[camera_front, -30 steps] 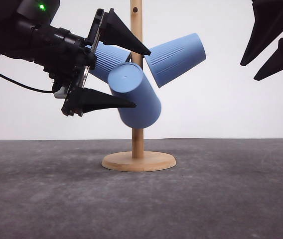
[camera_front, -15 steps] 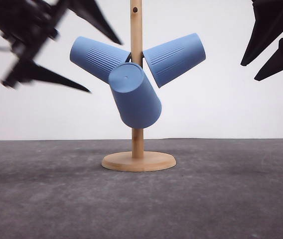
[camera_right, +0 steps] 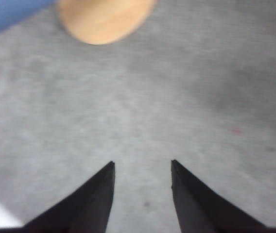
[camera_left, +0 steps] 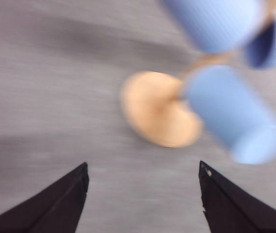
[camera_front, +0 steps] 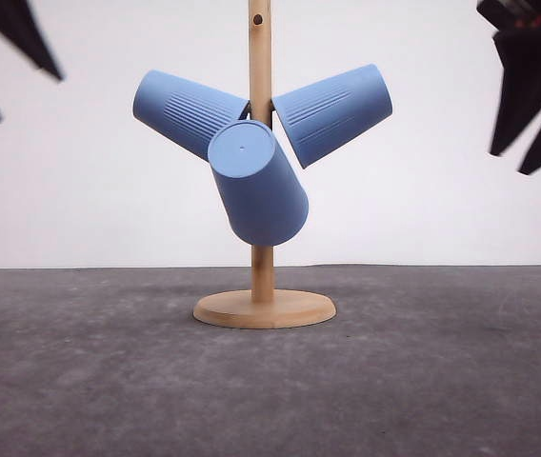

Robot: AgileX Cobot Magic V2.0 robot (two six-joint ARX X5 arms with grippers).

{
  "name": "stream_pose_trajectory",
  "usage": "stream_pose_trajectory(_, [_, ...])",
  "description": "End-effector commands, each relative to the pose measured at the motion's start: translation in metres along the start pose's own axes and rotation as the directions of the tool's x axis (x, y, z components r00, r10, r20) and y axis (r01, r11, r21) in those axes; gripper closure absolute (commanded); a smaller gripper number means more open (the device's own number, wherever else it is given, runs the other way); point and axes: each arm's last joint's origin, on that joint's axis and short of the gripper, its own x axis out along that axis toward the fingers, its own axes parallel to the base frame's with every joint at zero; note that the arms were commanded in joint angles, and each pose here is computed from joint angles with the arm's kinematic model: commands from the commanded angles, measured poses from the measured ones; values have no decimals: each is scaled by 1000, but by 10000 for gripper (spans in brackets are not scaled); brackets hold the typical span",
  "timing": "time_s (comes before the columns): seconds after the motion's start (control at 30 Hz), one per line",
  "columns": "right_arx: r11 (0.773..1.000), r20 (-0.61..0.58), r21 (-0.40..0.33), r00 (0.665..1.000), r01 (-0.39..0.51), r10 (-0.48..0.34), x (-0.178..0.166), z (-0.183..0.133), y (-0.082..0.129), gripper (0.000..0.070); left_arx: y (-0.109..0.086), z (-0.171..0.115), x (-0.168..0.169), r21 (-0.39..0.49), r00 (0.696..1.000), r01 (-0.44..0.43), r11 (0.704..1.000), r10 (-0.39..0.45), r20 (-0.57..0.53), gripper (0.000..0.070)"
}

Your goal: Place three cups

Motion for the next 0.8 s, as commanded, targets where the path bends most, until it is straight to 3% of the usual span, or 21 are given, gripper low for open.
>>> stream_pose_trajectory(0.0, [998,51,-35,998,42,-40,-8,-2,3,471,5,4,-2,86,1000,-22,996,21,9,278])
stream_pose_trajectory(0.2, [980,272,-94,951,178,-146,-24,-33,11,471,12,3,-10,60,998,-56,997,54,32,278])
stream_pose_trajectory(0.43, [967,432,-128,890,221,-146,-26,-74,15,471,11,-18,-16,64,999,-49,997,48,18,278])
stream_pose_trajectory(0.7, [970,408,-124,902,208,-141,-22,-86,15,448,13,-28,-15,53,999,-50,997,50,-10,269])
stream_pose_trajectory(0.77, [970,409,-125,901,209,-142,-22,-86,15,464,13,-28,-15,52,999,-50,997,50,-10,323])
